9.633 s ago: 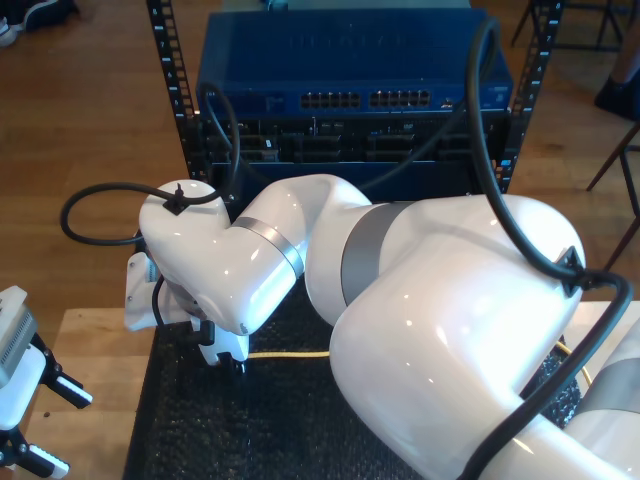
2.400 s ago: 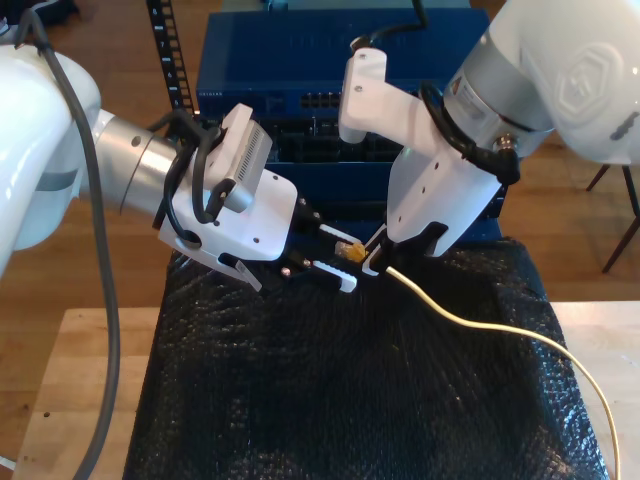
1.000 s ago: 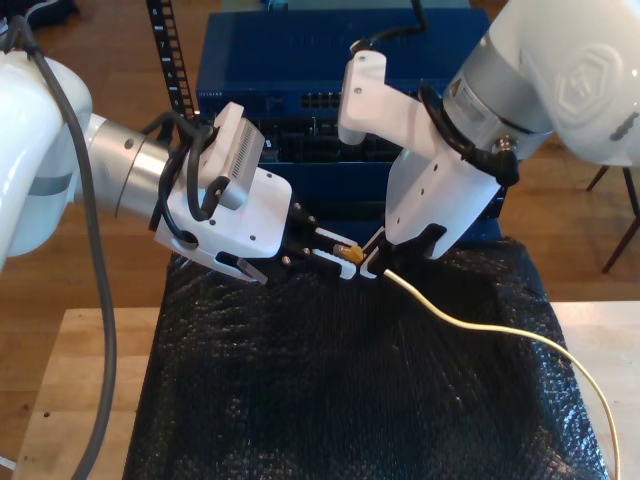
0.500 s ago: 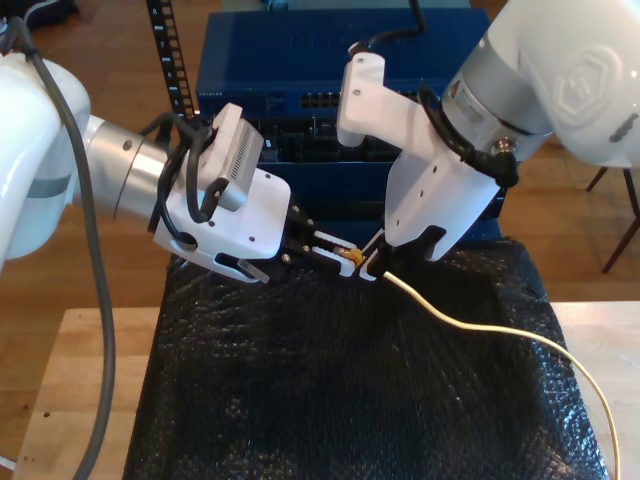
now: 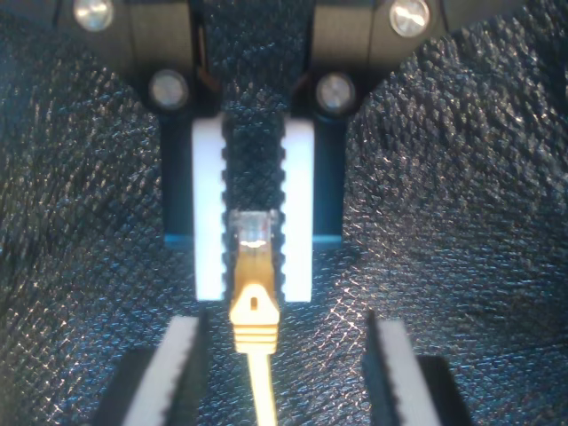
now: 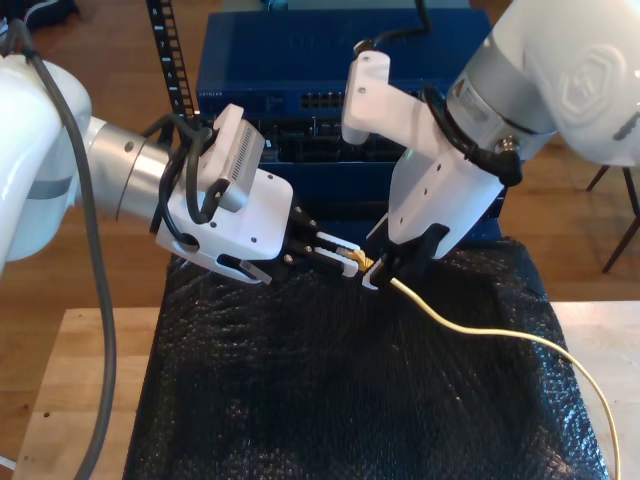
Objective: Grab the cable and plug it in
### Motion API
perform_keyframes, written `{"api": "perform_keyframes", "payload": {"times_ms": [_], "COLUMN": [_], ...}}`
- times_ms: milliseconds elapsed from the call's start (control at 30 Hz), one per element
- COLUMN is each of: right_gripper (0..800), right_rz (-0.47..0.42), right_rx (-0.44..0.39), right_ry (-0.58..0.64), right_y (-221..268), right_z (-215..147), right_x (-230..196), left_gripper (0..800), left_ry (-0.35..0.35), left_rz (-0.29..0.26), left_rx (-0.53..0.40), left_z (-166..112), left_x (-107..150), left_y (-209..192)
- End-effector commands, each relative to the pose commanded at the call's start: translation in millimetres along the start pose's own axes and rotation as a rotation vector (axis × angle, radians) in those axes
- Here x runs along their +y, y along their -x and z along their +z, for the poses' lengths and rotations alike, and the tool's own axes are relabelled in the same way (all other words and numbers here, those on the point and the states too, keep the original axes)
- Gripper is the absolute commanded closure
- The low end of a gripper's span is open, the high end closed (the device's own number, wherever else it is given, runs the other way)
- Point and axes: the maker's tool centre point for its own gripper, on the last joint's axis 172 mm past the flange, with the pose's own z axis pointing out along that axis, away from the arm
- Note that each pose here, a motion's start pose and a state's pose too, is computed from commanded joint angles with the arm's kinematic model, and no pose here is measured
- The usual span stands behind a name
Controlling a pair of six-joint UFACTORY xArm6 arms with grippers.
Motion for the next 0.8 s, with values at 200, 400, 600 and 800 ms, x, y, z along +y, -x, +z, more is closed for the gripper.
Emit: {"api": "perform_keyframes", "payload": {"times_ms": [200,400,600,800], "right_gripper": [190,40,1,1], "right_rz": [-0.054,-0.127,-0.196,-0.206], "right_rx": [0.014,0.019,0.016,0.011], "right_ry": [0.025,0.053,0.058,0.062], "right_y": [-4.1,6.3,10.4,12.4], "right_z": [-11.6,-21.3,-23.6,-25.2], "right_x": [-1.3,10.3,13.2,12.3], "left_gripper": [797,798,797,798], "left_ry": [0.001,0.005,0.008,0.007], "left_rz": [-0.02,-0.035,-0.047,-0.053], "left_rx": [0.002,0.004,0.004,0.006], "left_z": [-1.5,-0.8,-0.2,-0.6], "left_x": [-2.0,-2.8,-4.5,-5.1], "left_y": [0.3,1.9,5.5,5.8]}}
